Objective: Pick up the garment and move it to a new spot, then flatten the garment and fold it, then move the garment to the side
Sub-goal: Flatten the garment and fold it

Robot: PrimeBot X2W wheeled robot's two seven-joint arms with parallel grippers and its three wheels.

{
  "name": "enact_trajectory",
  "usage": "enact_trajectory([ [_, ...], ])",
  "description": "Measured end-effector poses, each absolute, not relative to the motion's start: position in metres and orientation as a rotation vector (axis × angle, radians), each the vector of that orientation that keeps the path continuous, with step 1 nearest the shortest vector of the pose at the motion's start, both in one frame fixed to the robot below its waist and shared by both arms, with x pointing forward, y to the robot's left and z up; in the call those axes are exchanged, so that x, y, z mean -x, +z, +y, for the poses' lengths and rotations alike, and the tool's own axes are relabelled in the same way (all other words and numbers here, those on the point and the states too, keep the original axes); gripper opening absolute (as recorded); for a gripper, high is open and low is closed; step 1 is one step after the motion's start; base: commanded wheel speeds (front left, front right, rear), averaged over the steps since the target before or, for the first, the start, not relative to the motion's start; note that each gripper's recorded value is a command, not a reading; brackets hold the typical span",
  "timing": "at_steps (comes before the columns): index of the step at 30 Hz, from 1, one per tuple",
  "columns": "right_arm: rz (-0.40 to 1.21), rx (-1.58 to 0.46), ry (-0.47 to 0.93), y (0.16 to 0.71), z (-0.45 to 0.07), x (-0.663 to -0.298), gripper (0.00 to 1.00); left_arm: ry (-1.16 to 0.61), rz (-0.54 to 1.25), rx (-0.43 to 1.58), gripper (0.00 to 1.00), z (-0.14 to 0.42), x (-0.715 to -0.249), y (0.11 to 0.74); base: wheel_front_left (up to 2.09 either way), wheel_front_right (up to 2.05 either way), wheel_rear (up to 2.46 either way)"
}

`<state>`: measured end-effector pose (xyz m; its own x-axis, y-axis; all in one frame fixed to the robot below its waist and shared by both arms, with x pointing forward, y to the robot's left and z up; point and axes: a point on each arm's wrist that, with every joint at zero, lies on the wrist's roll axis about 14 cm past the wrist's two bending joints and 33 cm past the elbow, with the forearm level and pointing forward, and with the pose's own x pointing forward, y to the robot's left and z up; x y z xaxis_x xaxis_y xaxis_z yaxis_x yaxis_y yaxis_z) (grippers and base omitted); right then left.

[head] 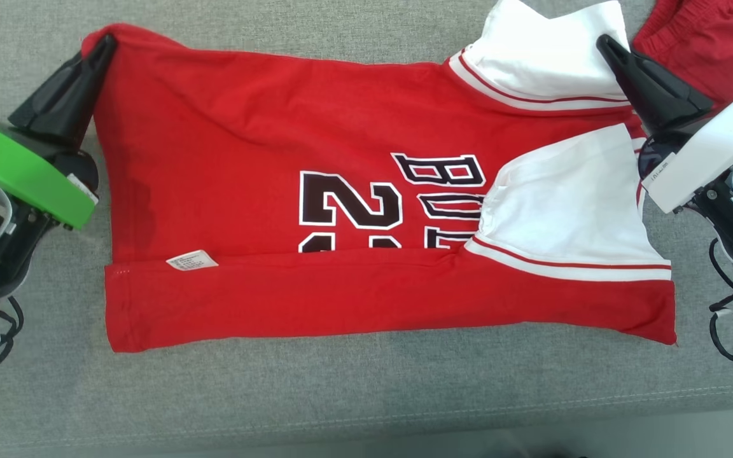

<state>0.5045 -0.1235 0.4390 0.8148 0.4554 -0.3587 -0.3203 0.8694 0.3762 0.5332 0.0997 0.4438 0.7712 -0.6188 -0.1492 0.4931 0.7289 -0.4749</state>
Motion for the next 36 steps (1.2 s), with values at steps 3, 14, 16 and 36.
enact_trajectory([
  [3,0.451,-0.312,0.420,0.440,-0.123,-0.505,0.00,-0.612,0.317,0.442,0.00,0.102,-0.530,0.440,0.00,0.00,0.00],
  [14,0.484,-0.352,0.399,0.429,-0.123,-0.479,0.00,-0.534,0.323,0.495,0.00,0.119,-0.513,0.435,0.00,0.00,0.00],
  [16,0.484,-0.361,0.395,0.430,-0.123,-0.474,0.00,-0.518,0.319,0.506,0.00,0.123,-0.509,0.437,0.00,0.00,0.00],
  [36,0.398,-0.373,0.352,0.464,-0.140,-0.452,0.00,-0.497,0.273,0.543,0.00,0.128,-0.470,0.458,0.00,0.00,0.00],
])
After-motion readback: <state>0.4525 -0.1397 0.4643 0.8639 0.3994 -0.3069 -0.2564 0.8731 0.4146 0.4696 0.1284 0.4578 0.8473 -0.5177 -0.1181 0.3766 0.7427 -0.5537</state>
